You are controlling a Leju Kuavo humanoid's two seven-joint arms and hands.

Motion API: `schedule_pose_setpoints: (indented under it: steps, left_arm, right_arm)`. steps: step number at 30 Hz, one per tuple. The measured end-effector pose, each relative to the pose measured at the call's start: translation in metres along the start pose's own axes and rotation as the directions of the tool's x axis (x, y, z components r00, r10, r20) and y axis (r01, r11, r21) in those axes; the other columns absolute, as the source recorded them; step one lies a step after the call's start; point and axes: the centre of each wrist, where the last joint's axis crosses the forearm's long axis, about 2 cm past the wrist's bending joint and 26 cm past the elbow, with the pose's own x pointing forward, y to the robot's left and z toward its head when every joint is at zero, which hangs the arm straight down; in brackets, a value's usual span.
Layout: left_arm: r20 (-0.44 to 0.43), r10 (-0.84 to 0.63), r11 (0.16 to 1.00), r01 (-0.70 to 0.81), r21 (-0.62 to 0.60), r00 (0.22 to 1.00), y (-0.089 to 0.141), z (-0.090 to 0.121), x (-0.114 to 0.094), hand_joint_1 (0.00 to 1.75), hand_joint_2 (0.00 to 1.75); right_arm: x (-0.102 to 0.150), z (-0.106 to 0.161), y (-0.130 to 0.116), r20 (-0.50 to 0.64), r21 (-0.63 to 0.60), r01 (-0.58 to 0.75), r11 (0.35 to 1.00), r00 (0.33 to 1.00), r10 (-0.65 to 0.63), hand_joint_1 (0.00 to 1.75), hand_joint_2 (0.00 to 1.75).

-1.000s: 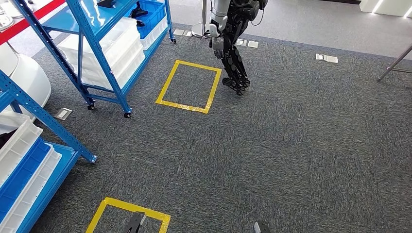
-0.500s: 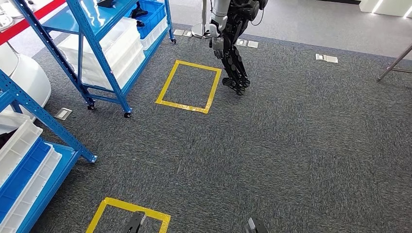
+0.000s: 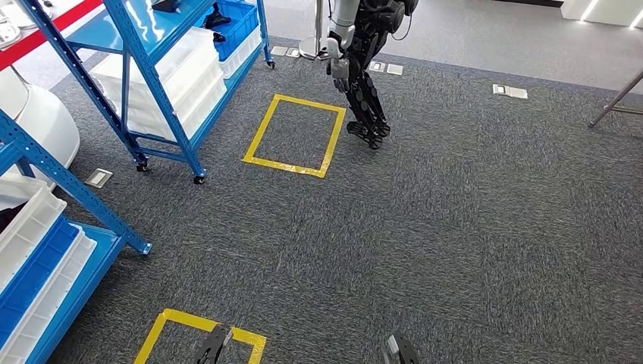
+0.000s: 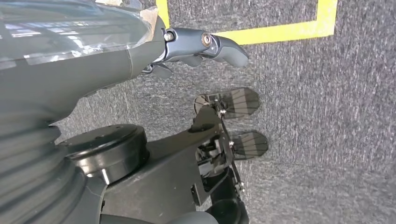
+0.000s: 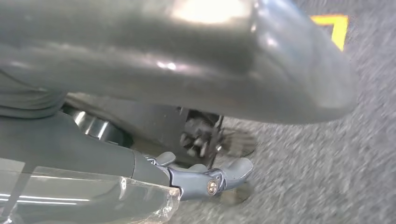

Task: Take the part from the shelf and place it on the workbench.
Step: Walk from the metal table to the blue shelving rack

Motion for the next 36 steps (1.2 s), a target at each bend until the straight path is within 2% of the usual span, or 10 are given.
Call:
schedule_pose_setpoints:
  steps: [6, 9, 36]
  left_arm:
    - [0.007, -0.01, 1.0, 0.01, -0.018, 1.0, 0.001, 0.0, 0.005, 0.0, 1.75]
    - [0.009, -0.011, 1.0, 0.011, -0.02, 1.0, 0.001, 0.0, 0.007, 0.0, 1.75]
    - [0.046, 0.005, 1.0, -0.005, -0.015, 0.999, 0.004, 0.0, -0.001, 0.0, 1.75]
  right_arm:
    - [-0.023, 0.004, -0.031, -0.035, -0.051, -0.001, 0.999, 0.999, 0.0, 0.0, 0.0]
    - [-0.027, 0.005, -0.038, -0.041, -0.063, -0.002, 0.998, 0.999, 0.0, 0.0, 0.0]
    - [-0.033, 0.007, -0.043, -0.052, -0.075, -0.025, 0.997, 0.998, 0.021, 0.0, 0.0]
